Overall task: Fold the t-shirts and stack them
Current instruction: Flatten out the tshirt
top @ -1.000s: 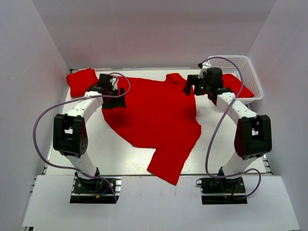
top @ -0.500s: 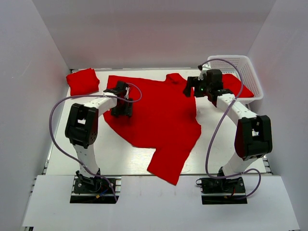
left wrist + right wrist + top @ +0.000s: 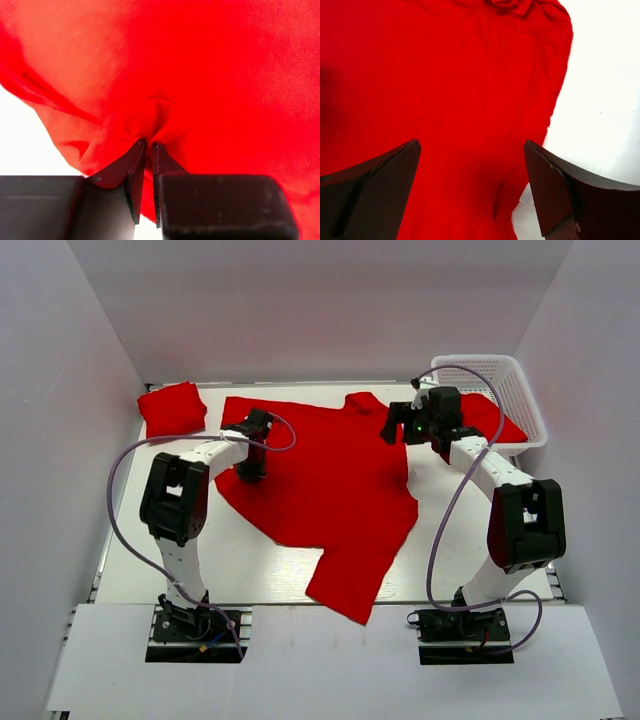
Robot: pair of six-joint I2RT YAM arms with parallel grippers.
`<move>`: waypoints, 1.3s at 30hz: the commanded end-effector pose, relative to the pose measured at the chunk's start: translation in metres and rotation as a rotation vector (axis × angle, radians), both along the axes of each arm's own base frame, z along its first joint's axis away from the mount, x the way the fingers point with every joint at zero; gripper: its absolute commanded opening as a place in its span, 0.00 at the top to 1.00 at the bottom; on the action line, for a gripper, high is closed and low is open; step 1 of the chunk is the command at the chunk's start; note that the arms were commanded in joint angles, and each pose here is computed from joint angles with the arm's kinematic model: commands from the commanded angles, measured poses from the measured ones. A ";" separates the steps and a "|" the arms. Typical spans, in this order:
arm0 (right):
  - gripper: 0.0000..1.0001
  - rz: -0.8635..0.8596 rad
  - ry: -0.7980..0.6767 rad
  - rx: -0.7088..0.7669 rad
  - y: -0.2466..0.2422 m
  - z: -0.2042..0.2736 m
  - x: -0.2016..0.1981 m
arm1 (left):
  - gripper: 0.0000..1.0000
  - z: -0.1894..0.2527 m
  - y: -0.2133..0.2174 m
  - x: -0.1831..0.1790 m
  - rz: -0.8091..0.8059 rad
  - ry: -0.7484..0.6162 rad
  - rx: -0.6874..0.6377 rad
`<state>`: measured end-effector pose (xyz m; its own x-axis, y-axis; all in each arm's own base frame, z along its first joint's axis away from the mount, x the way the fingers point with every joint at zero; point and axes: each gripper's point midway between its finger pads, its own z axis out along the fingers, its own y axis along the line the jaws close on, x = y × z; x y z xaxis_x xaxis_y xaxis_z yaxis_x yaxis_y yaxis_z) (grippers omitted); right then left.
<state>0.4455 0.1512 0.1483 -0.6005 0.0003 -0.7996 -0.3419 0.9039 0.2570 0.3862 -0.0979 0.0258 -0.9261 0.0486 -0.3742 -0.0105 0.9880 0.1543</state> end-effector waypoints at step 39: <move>0.13 0.143 -0.003 0.025 0.019 0.009 -0.031 | 0.22 0.152 0.060 -0.065 0.526 -0.586 -0.290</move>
